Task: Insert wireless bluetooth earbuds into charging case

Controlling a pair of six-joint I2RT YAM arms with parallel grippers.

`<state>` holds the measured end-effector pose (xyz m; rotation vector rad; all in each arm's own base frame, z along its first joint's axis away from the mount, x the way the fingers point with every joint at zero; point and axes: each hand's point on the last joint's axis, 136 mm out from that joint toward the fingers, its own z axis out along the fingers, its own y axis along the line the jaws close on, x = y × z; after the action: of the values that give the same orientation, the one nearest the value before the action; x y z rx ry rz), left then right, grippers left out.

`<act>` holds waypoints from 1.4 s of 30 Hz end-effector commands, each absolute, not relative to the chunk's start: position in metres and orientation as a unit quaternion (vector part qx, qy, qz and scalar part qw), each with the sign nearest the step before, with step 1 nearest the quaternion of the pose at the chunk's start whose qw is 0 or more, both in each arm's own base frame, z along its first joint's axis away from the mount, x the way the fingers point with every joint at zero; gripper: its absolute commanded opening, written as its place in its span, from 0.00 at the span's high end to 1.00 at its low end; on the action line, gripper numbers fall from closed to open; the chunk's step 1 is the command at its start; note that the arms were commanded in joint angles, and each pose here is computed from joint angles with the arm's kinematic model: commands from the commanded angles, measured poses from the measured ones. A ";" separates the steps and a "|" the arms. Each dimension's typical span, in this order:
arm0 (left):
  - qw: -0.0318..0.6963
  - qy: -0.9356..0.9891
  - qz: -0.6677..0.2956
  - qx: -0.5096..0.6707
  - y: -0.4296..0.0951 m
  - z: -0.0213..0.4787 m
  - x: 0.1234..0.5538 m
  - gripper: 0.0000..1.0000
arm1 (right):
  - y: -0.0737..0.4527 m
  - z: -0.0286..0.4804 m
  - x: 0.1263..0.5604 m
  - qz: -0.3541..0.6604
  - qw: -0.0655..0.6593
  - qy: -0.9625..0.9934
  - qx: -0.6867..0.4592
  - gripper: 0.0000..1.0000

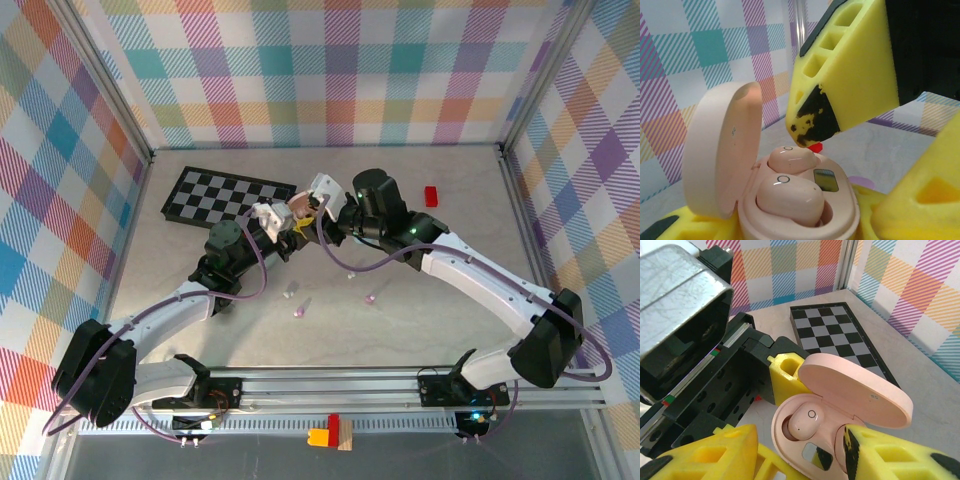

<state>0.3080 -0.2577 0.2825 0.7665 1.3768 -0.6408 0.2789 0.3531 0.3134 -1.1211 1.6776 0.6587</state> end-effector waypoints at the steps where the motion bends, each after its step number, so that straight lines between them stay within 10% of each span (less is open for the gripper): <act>1: 0.684 0.577 -0.281 0.347 -0.261 0.306 0.305 0.58 | 0.355 0.343 0.276 0.297 0.511 0.676 -0.440 0.52; 32: 0.687 0.568 -0.266 0.368 -0.261 0.301 0.302 0.56 | 0.342 0.324 0.318 0.306 0.367 0.824 -0.304 0.63; 42: 0.687 0.562 -0.302 0.349 -0.266 0.313 0.303 0.57 | 0.326 0.345 0.313 0.370 0.379 0.812 -0.246 0.41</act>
<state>0.3068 -0.2602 0.2836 0.7968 1.3485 -0.6269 0.3170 0.3315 0.3150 -0.7139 2.1384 0.8106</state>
